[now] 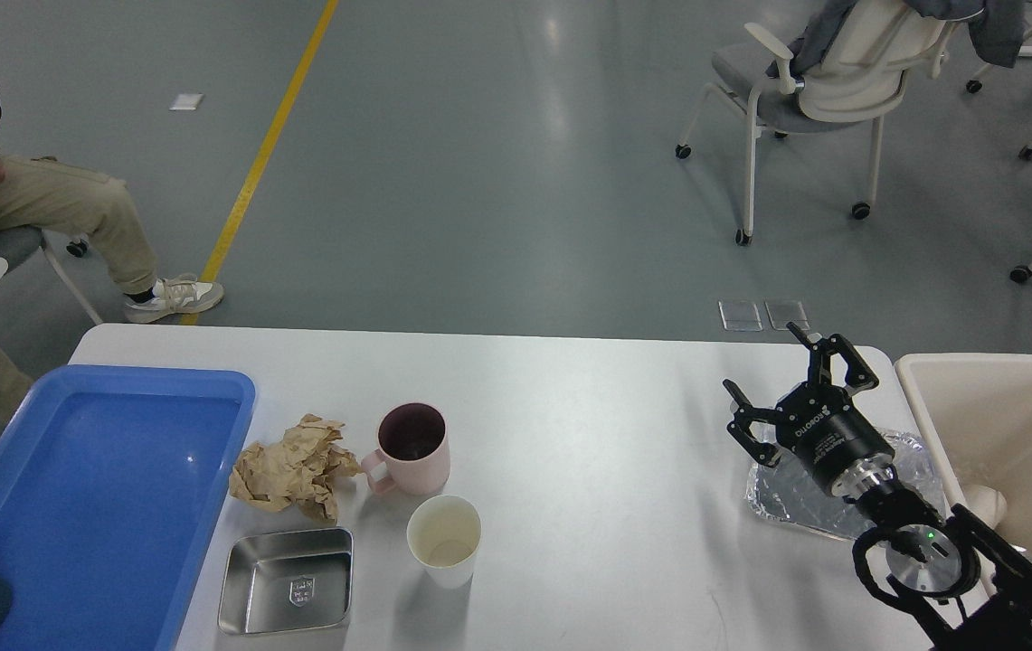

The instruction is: Tidy desktop

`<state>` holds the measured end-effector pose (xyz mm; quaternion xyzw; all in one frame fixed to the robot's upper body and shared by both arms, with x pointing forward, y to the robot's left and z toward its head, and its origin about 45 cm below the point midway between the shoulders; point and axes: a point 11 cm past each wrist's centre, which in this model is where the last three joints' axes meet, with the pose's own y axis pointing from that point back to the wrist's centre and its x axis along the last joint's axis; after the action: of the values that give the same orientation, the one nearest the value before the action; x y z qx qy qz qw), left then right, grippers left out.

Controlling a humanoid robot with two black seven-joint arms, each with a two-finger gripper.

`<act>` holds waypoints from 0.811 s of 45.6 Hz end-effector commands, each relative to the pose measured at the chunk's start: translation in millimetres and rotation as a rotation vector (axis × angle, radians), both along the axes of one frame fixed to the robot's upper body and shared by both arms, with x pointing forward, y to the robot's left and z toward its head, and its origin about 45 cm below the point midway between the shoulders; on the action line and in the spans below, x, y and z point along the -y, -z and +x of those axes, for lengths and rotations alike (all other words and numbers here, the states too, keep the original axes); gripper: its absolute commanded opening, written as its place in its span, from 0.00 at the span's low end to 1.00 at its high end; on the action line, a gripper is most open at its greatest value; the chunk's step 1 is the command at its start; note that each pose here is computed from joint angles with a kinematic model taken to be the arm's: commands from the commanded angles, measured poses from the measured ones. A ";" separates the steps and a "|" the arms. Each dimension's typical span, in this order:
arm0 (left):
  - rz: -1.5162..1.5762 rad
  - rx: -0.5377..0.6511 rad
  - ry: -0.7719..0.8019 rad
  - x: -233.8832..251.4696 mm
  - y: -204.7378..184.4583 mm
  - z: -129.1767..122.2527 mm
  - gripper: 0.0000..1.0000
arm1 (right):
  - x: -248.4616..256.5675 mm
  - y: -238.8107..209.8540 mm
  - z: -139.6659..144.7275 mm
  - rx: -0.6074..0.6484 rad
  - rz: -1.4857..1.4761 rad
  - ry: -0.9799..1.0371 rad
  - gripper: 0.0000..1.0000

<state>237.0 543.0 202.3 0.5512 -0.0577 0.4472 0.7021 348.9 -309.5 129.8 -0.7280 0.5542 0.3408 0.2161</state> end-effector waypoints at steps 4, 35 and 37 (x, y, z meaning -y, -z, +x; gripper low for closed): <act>0.131 -0.017 0.129 8.9 -10.8 5.4 0.97 | -3.1 -0.2 0.5 0.001 0.006 -0.004 1.00; -0.183 0.138 -0.031 3.6 -31.6 14.4 0.97 | -8.4 0.7 0.1 0.002 0.019 -0.008 1.00; -0.214 0.150 -0.011 6.8 -34.6 15.3 0.97 | -8.4 0.7 0.1 0.002 0.019 -0.008 1.00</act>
<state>250.8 536.5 227.5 0.4694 -0.0614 0.4913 0.7311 348.6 -303.9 129.3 -0.7283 0.5499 0.3447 0.2200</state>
